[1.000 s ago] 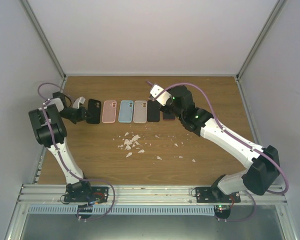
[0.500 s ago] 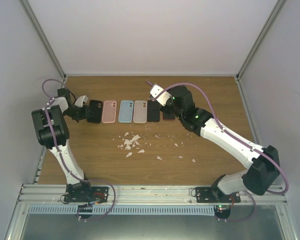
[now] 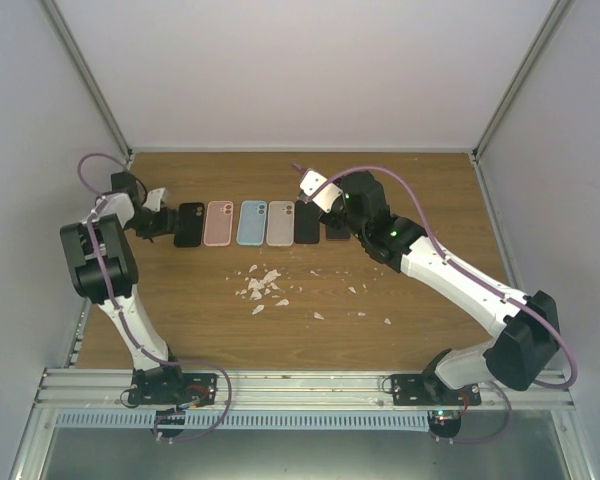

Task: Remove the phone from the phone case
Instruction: Place the phone case at the center of the board.

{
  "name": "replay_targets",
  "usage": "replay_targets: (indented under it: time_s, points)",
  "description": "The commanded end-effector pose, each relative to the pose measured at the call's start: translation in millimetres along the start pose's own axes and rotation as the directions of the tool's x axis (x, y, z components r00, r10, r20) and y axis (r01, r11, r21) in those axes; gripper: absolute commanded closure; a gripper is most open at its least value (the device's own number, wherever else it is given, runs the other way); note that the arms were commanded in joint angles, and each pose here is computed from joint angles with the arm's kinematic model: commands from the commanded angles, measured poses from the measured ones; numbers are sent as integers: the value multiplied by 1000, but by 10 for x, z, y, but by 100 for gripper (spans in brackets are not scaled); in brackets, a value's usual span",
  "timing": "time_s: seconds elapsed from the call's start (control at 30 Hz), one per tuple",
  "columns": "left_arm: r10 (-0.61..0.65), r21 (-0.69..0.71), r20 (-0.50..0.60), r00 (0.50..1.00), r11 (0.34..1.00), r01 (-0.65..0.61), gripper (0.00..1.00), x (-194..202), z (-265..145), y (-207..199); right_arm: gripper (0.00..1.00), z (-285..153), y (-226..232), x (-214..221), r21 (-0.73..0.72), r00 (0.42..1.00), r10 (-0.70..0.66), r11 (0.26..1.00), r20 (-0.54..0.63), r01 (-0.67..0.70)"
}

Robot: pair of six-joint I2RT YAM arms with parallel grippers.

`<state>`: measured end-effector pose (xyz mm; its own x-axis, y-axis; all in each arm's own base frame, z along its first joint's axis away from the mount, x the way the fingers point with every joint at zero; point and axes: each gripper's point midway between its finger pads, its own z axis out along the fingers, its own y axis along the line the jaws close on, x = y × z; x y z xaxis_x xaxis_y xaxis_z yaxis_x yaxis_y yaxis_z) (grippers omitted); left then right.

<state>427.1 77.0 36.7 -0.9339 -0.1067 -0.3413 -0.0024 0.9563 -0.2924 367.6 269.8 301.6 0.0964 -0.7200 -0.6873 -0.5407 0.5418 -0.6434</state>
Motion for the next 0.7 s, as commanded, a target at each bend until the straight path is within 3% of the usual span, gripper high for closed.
replay_targets:
  time_s: [0.0, 0.27, 0.43, 0.57, 0.67]
  points:
    - [11, 43, 154, 988, 999, -17, 33, -387, -511, -247, 99, -167, -256, -258, 53, 995, 37, 998, 89, -41]
    - [29, 178, 260, 965, 981, -77, 28, -734, -1027, -851, 100, -245, -379, -438, 82, 992, -4, 997, 125, -6]
    - [40, 337, 403, 914, 922, -188, 18, -1094, -1691, -1434, 99, -300, -508, -593, 108, 988, -29, 994, 153, 13]
    - [31, 485, 468, 883, 826, -286, 10, -1204, -2188, -2041, 100, -297, -572, -725, 125, 983, -52, 992, 174, 30]
    - [8, 659, 444, 896, 675, -332, 2, -1075, -2446, -2524, 99, -280, -603, -790, 176, 981, -95, 982, 167, 65]
